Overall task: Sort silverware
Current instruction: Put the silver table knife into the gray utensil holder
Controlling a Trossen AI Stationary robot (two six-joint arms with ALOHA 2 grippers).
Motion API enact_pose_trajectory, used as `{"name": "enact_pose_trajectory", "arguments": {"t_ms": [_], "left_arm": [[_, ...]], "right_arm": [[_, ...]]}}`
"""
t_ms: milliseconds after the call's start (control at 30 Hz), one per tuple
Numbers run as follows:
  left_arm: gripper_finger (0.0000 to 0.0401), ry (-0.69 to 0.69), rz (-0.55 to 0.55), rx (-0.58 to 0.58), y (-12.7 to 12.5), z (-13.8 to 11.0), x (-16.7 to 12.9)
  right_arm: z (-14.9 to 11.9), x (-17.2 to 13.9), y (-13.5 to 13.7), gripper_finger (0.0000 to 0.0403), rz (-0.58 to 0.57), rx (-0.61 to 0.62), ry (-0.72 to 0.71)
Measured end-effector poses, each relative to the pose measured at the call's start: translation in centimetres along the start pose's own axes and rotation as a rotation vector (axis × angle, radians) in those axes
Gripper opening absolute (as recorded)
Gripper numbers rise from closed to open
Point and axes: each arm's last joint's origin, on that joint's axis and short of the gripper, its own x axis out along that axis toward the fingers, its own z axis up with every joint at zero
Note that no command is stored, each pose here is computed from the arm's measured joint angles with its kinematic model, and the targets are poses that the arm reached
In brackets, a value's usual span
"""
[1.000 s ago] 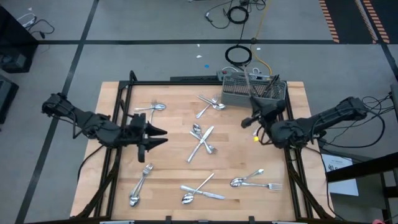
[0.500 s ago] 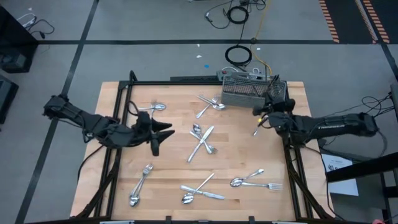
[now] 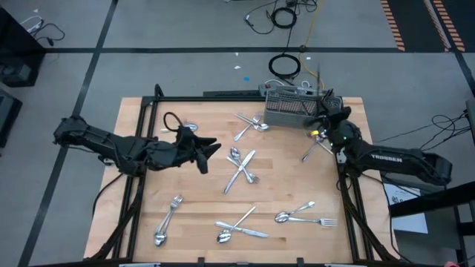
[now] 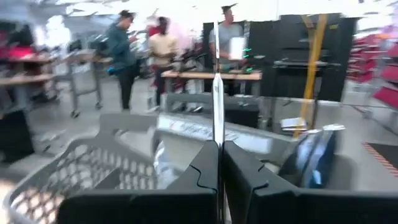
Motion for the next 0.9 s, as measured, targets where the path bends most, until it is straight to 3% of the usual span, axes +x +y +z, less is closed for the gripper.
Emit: {"name": "enact_pose_trajectory", "arguments": {"t_ms": [267,733,900], "left_arm": [[0.0157,0.041,-0.026,0.023,-0.1,-0.4,0.3],[0.0157,0.049,-0.030,0.057,-0.1,-0.4,0.3],[0.0157,0.063,-0.049,0.062,-0.1,-0.5,0.3]], "right_arm": [[-0.8,1.6,-1.0,0.0000,-0.069,-0.034,0.024],[-2.5,2.3,-0.8,0.0000,-0.068,0.024,0.114],[-2.6,2.4,-0.8,0.0027,-0.072,0.057,0.117]]}}
